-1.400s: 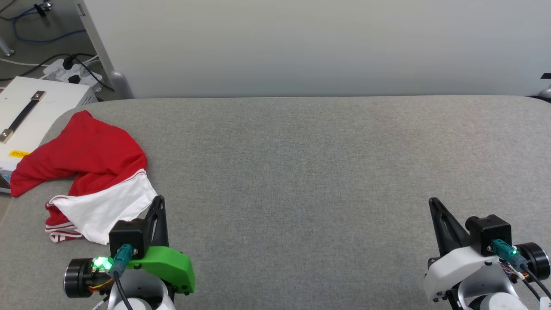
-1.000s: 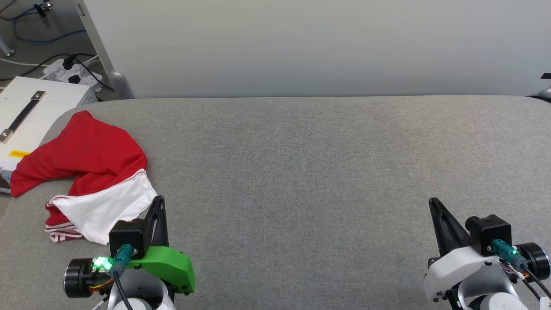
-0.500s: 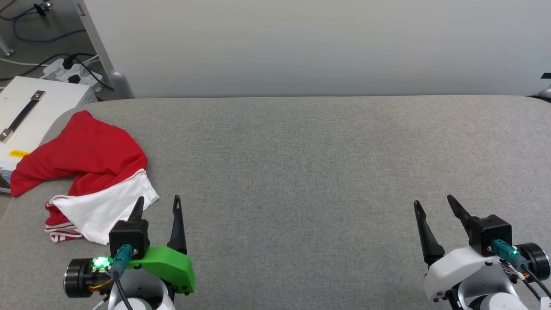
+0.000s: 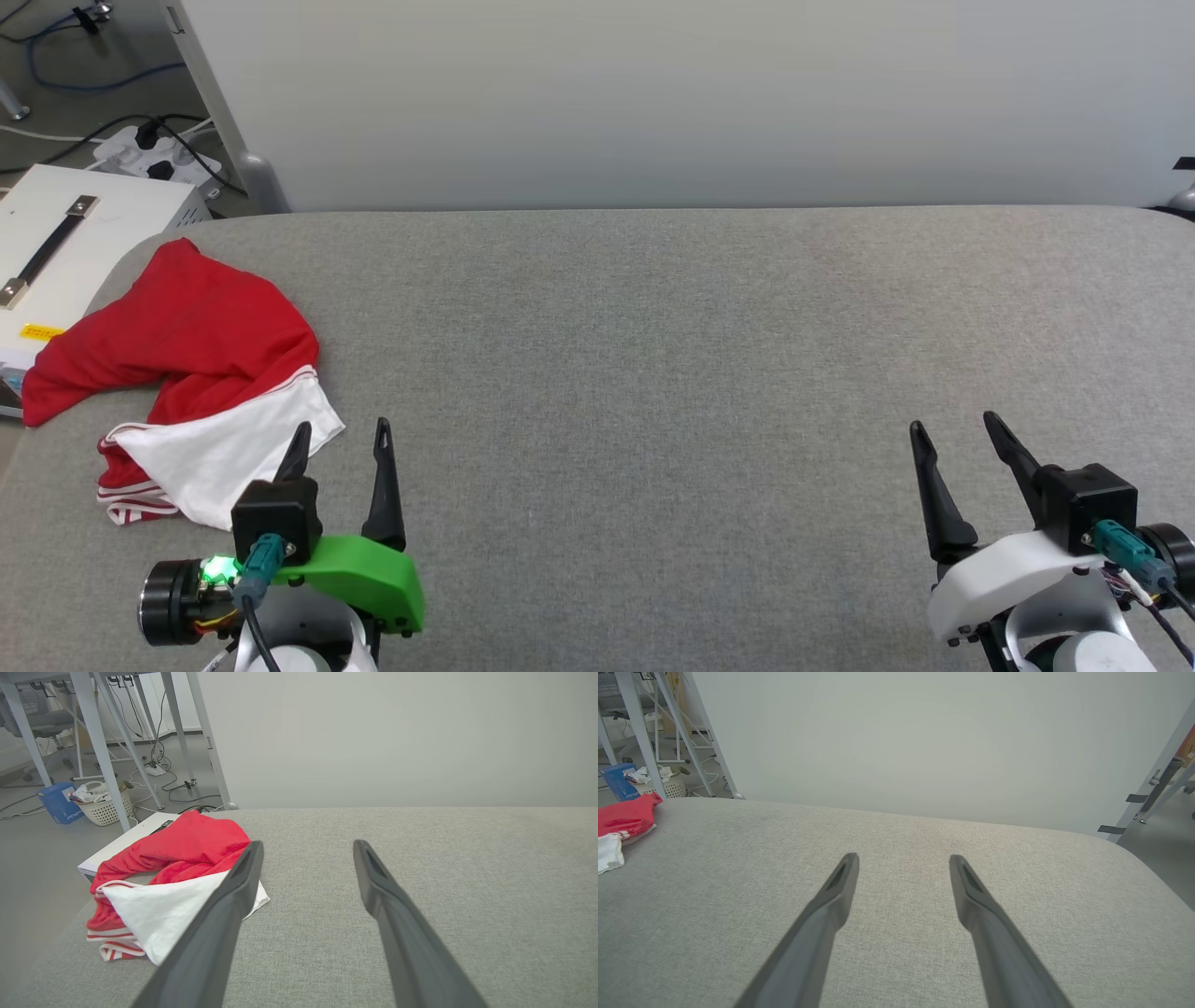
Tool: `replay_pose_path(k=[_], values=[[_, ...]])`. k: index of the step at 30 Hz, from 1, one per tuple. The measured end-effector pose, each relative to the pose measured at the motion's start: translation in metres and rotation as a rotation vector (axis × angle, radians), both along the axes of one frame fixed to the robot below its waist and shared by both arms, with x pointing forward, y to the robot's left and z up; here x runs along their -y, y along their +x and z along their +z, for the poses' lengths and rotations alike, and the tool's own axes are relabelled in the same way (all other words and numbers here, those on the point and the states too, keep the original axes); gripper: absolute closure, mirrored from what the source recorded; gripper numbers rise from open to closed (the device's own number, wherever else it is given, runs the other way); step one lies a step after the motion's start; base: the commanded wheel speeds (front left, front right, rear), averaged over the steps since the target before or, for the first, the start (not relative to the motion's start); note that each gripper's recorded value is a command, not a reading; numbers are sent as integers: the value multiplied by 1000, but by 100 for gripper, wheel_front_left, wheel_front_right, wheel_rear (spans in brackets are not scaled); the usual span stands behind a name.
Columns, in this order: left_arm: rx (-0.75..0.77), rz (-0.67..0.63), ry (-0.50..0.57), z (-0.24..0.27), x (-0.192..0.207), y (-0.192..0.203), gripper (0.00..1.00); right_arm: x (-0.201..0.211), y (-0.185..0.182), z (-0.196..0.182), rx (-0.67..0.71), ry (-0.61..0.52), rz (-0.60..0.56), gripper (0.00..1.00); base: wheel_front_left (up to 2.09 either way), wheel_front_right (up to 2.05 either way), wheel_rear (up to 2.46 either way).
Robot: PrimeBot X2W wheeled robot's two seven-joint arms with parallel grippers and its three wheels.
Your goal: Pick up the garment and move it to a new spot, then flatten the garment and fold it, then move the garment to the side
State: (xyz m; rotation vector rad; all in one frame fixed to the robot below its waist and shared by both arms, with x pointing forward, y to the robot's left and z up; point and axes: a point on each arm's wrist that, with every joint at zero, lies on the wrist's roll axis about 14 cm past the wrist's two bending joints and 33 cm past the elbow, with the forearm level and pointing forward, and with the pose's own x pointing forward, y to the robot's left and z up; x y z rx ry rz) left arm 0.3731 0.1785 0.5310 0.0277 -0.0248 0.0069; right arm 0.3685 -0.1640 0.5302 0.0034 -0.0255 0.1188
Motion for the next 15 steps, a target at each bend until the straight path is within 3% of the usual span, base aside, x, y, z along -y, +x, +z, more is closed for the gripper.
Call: replay_pose_path(k=[15], values=[[32, -3, -7, 4, 2, 1, 0, -1, -1, 9, 42, 42, 4, 0, 0, 0, 0]])
